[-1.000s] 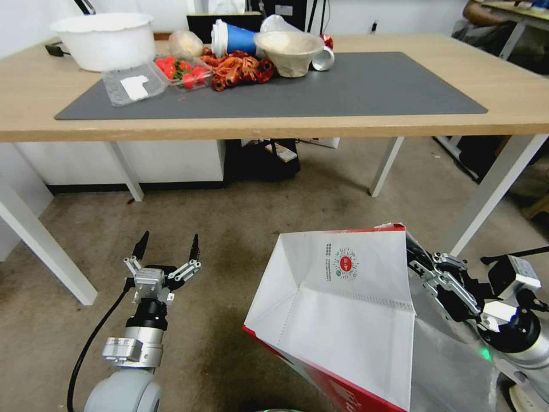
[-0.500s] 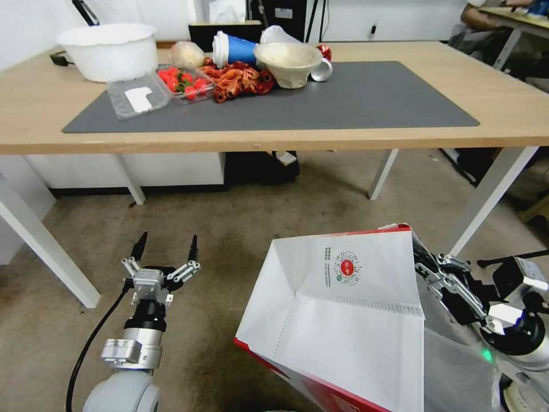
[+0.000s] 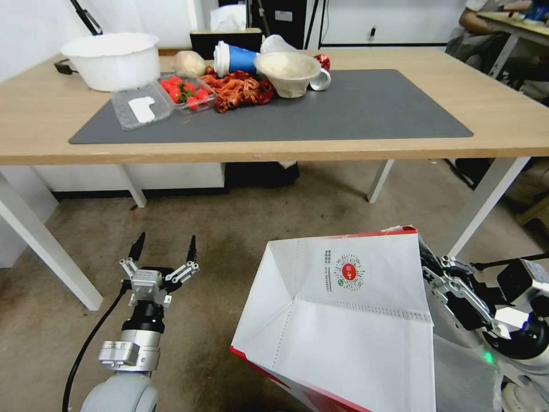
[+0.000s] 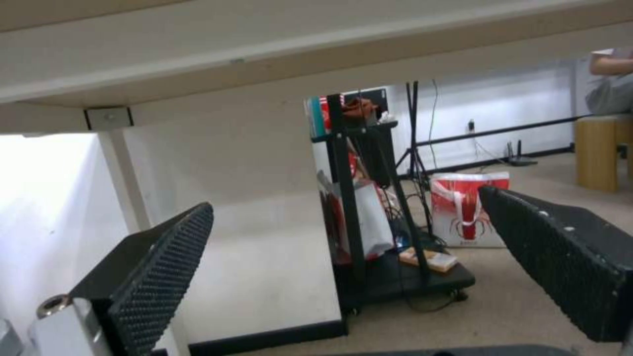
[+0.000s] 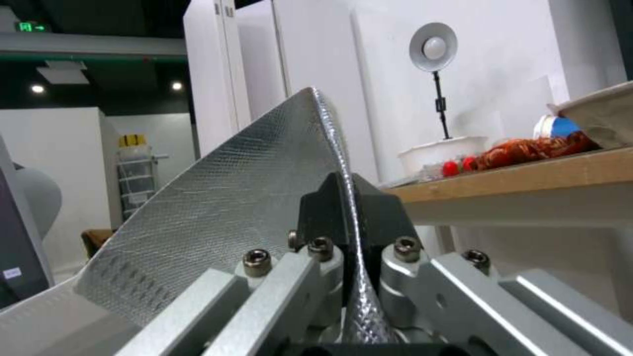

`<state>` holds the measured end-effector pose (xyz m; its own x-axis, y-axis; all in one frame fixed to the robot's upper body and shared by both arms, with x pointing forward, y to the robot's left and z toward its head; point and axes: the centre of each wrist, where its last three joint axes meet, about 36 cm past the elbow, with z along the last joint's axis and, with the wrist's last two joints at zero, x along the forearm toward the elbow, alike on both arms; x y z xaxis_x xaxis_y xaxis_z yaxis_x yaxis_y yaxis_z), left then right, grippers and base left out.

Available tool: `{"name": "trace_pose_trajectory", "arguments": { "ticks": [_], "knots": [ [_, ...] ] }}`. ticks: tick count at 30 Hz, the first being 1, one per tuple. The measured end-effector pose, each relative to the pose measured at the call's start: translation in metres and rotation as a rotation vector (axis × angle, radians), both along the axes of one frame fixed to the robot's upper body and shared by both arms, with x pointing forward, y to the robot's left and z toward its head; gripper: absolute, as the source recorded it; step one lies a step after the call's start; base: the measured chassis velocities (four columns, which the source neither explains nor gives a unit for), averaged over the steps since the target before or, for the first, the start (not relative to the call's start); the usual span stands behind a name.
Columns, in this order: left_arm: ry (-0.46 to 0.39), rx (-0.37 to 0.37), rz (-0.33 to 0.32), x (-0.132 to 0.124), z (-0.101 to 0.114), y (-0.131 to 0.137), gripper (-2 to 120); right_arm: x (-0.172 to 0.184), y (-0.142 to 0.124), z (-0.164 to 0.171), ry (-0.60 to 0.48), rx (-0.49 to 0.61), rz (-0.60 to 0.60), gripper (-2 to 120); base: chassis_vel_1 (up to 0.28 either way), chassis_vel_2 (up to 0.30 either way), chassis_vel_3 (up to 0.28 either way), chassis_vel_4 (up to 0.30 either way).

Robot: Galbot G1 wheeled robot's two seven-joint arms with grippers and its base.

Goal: Pick up the food delivery bag from the floor and place it on the table.

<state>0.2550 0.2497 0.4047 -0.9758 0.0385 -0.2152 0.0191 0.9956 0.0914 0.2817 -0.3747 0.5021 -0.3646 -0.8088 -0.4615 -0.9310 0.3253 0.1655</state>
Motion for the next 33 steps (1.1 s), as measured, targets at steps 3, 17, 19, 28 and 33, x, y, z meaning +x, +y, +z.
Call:
{"name": "trace_pose_trajectory", "arguments": {
  "ticks": [3, 17, 19, 28, 33],
  "knots": [
    [0.000, 0.001, -0.003, -0.0001, 0.0001, -0.0011, 100, -0.0007, -0.0016, -0.0013, 0.001, 0.000, 0.003, 0, 0.000, 0.000, 0.000, 0.000],
    [0.005, 0.004, -0.005, 0.0004, 0.0005, -0.0005, 100, 0.0028, -0.0055, -0.0035, 0.002, 0.009, 0.013, 0, 0.000, 0.000, 0.000, 0.000],
    [0.006, 0.004, -0.005, 0.0006, 0.0005, -0.0005, 100, 0.0031, -0.0057, -0.0037, 0.003, 0.010, 0.013, 0, 0.000, 0.000, 0.000, 0.000],
    [0.011, 0.004, -0.006, 0.0016, -0.0015, -0.0007, 100, 0.0041, -0.0056, -0.0039, 0.008, 0.027, 0.024, 0, 0.000, 0.000, 0.000, 0.000],
    [0.022, 0.014, 0.003, 0.0012, -0.0005, -0.0004, 100, 0.0039, -0.0056, -0.0043, 0.007, 0.033, 0.030, 0, 0.000, 0.000, 0.000, 0.000]
  ]
}}
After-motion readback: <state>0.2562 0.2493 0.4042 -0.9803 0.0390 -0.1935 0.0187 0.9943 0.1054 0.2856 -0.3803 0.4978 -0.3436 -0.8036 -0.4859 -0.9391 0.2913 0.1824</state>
